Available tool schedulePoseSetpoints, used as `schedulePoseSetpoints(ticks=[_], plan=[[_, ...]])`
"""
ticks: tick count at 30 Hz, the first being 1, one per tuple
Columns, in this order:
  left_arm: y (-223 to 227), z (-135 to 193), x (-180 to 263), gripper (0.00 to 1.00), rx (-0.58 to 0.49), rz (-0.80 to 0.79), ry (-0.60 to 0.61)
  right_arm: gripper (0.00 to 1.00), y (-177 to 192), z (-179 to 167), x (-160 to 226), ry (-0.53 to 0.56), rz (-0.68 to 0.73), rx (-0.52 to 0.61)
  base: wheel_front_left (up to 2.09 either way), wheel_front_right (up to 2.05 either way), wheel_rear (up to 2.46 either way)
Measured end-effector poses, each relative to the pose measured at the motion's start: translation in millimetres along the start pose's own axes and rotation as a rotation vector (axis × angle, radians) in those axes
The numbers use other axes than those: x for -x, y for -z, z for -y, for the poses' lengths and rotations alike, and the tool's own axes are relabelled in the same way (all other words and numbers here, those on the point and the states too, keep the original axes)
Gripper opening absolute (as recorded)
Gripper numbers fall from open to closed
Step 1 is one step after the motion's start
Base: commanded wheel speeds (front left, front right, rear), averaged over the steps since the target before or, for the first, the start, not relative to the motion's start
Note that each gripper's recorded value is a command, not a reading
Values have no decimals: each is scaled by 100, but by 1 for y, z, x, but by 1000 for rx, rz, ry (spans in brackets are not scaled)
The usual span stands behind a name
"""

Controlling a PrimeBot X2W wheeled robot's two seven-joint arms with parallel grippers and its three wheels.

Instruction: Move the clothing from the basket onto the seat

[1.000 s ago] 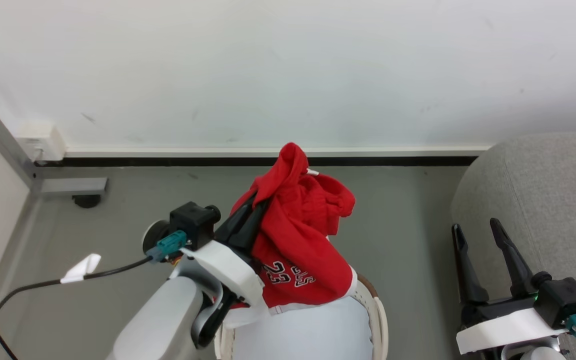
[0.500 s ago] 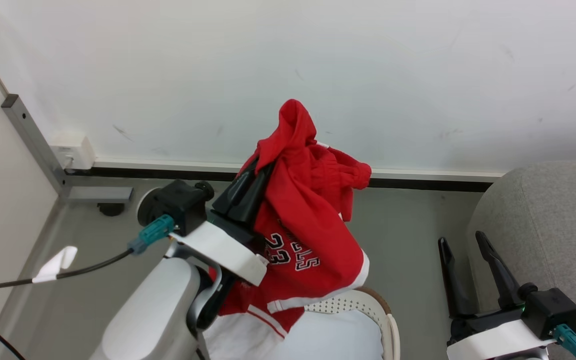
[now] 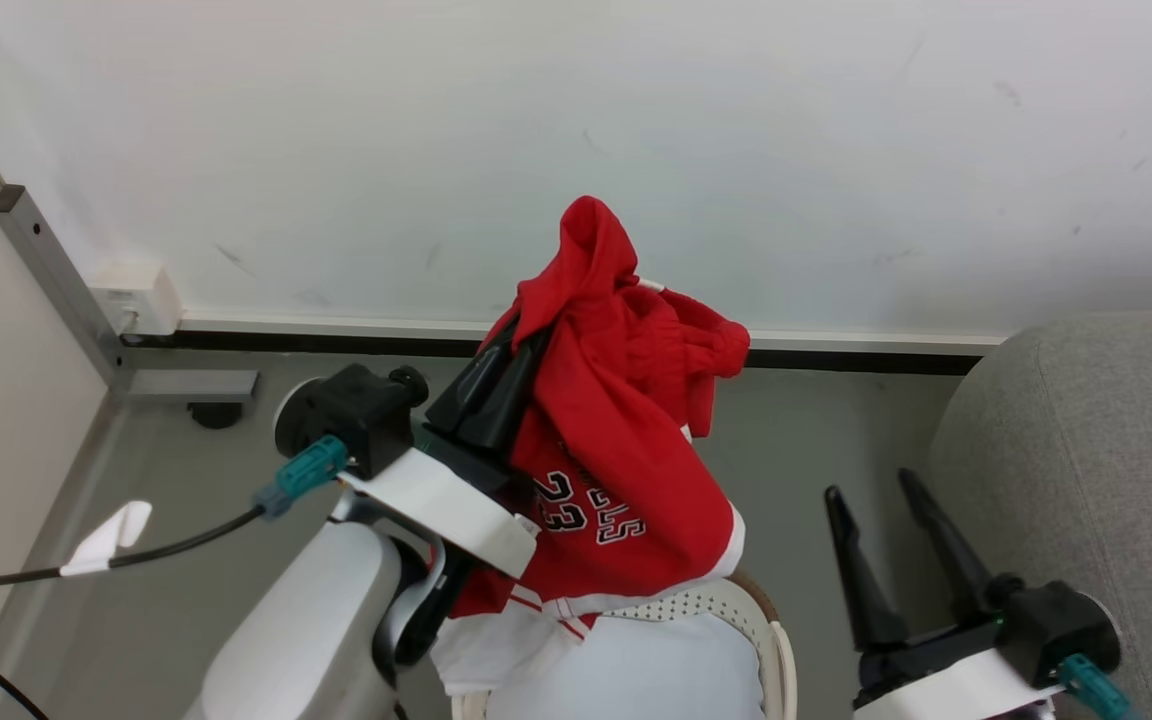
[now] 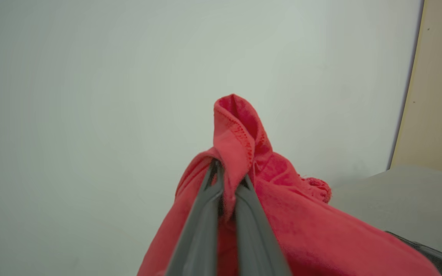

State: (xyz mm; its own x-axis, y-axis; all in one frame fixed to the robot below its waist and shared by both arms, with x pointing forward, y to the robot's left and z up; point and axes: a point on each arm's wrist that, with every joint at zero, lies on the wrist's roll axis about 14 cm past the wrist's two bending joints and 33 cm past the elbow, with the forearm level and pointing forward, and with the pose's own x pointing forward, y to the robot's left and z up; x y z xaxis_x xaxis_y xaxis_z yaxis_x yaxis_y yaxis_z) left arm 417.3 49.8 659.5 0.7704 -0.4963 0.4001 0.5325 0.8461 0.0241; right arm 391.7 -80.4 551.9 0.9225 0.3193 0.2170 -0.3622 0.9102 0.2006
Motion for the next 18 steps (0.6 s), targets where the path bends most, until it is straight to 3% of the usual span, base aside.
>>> schedulePoseSetpoints(ticks=[18], plan=[[34,27,11,0,51,-89,45,100,25,-92,-17,-346,-88,34,0,0,0]])
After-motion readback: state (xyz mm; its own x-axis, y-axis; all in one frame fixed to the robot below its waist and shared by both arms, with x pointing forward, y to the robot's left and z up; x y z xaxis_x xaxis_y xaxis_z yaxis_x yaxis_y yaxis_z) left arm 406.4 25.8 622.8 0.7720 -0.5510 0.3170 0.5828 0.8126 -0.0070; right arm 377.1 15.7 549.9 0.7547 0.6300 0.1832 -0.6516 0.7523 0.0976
